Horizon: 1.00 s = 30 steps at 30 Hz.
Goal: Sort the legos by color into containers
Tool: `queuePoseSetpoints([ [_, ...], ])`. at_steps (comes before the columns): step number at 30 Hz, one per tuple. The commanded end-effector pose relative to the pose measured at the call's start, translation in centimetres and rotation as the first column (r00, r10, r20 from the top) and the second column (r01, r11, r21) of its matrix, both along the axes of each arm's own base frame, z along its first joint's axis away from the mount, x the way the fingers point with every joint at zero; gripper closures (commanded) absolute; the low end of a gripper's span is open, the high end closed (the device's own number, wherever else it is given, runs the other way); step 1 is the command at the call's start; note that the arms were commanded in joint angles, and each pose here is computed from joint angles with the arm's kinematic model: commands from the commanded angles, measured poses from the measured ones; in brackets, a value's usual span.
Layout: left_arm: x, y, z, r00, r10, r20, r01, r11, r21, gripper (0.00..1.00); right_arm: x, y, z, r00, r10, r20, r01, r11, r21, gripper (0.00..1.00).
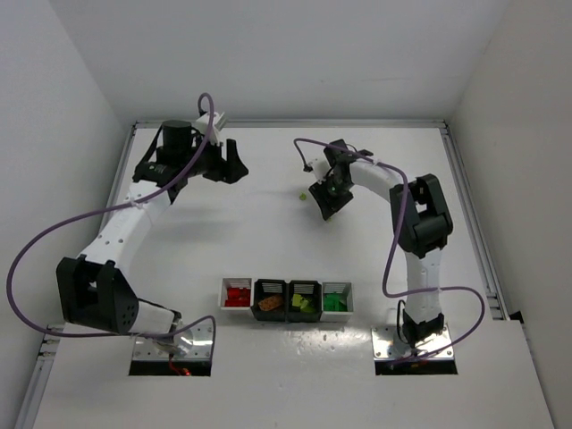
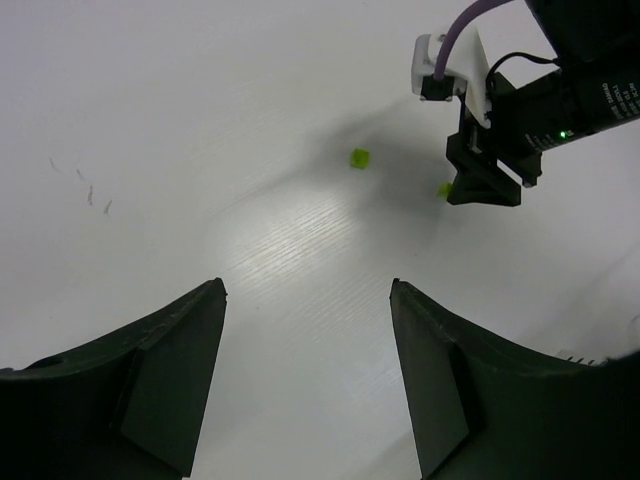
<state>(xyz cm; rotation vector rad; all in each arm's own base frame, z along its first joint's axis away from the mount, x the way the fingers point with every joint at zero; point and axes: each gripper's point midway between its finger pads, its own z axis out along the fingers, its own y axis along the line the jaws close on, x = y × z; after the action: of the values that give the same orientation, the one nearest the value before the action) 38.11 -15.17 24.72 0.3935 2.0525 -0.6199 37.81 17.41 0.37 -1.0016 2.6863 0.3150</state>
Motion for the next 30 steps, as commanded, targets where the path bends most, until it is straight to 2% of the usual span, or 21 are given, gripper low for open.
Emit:
queuePoseSetpoints([
  [1,0.5,0.2,0.4,1.000,-0.002,-0.003,0.002,0.999,-0.033,0.28,1.1,0.9,0.5,0.999,-0.004,0.033,0.004,1.000,0.008,0.51],
  [11,0.9,1.1,-0.5,1.000,0.001,-0.021,-0.002,1.000,-0.026,0.28,-0.1,0.8,-0.7,1.000,0.004,-0.001,-0.004,1.000,-0.015,0.59],
  [21,1.7,1.8,-1.8,0.998,0.038,-0.040,-0.038,0.999,0.010,0.27,-1.2,0.4,-1.0,0.999,0.036,-0.024,-0.037,0.999,-0.020,0.86],
  [24,1.7,1.8,-2.6,0.998,0.038,-0.058,-0.038,0.999,0.013,0.25,-2.0,0.6,1.3,0.997,0.078,-0.013,-0.078,0.997,0.010,0.92],
  [26,1.6,1.8,-3.3,0.996,0.038,-0.076,-0.037,0.999,0.016,0.25,-2.4,1.6,4.8,0.993,0.116,0.018,-0.117,0.989,0.085,0.93],
  [30,2.3,1.6,-5.4,0.989,0.048,-0.140,-0.046,0.999,0.014,0.25,-6.1,4.9,11.0,0.951,0.298,0.088,-0.310,0.923,0.226,0.95],
])
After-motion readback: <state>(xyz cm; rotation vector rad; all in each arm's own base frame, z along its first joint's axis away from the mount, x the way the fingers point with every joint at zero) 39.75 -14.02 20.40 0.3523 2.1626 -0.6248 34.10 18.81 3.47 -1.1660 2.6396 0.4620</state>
